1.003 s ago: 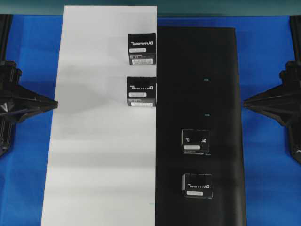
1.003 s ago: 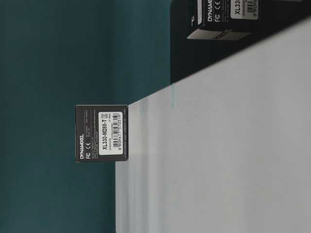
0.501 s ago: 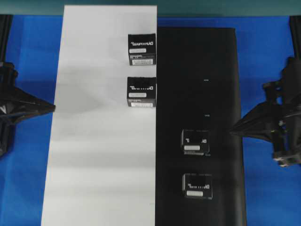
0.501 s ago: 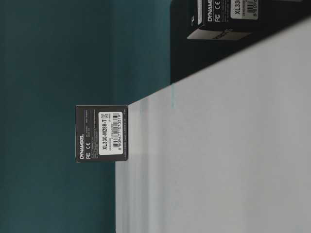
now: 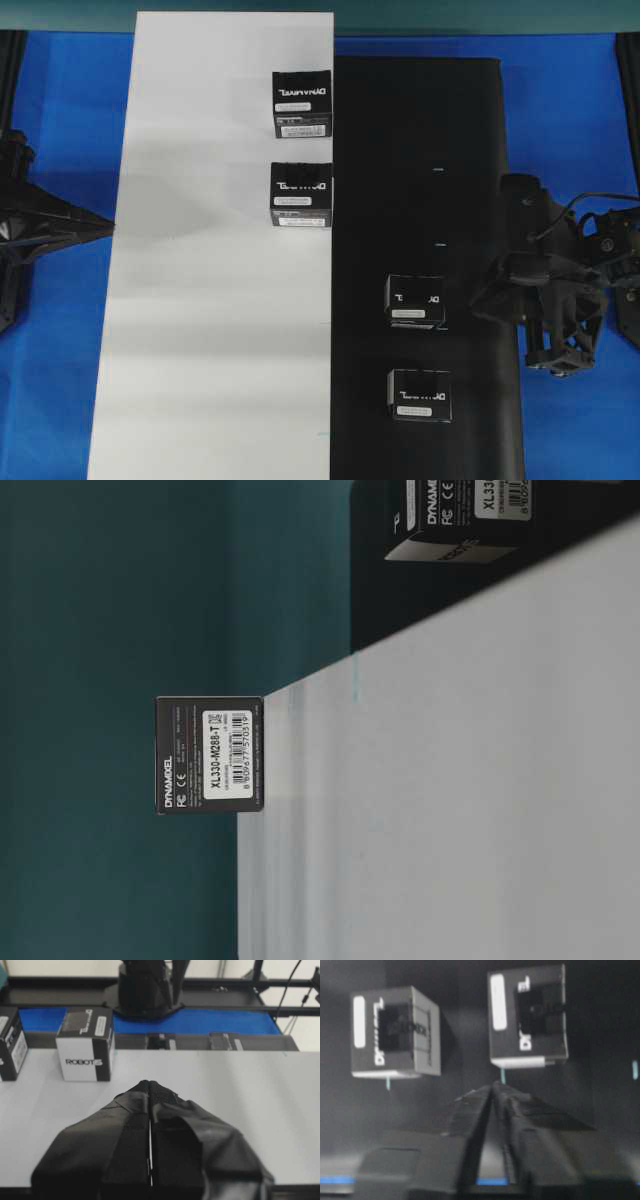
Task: Place the box from the black base onto the white base.
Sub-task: 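Move the right gripper over the upper black box on the black base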
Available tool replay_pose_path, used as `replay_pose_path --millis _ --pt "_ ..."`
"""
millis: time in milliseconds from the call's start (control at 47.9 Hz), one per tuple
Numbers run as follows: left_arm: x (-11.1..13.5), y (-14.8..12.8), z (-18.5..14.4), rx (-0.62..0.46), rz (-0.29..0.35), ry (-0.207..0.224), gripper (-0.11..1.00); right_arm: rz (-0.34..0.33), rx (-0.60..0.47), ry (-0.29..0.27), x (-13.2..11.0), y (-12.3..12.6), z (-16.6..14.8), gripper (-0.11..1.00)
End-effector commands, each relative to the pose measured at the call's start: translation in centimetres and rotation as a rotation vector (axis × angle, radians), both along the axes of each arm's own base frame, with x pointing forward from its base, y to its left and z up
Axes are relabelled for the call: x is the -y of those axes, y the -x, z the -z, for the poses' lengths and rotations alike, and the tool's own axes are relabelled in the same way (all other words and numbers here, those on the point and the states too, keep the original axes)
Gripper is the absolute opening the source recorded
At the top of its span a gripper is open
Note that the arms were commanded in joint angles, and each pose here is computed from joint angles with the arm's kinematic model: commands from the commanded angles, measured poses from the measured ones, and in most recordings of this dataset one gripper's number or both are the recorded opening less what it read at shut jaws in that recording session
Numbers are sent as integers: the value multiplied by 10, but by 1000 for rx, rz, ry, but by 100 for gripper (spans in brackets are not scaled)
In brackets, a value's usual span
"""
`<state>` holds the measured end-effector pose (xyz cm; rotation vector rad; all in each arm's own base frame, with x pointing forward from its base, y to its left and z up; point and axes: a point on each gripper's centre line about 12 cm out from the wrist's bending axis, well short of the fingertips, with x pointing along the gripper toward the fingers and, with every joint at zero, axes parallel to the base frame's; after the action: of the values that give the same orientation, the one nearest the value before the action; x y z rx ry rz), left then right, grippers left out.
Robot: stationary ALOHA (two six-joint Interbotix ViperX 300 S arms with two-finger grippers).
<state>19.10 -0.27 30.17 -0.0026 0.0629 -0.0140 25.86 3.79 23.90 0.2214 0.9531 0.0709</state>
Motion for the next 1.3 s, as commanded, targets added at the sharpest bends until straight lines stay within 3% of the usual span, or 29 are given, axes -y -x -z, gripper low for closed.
replay_pose_path --millis 0,167,272,543,1275 --pt "-1 -1 -10 23 -3 -3 -5 1 -4 2 1 -4 -3 36" --pt "-1 -2 -10 18 -4 -3 -5 7 -37 16 3 -8 7 83" --pt "-1 -1 -10 20 -4 -3 -5 5 -90 20 2 -12 21 99" --pt "-1 -1 -10 21 -5 -1 -5 15 -138 32 7 -14 37 100" --pt "-1 -1 -10 21 -6 0 -5 36 -45 86 17 -45 73 100"
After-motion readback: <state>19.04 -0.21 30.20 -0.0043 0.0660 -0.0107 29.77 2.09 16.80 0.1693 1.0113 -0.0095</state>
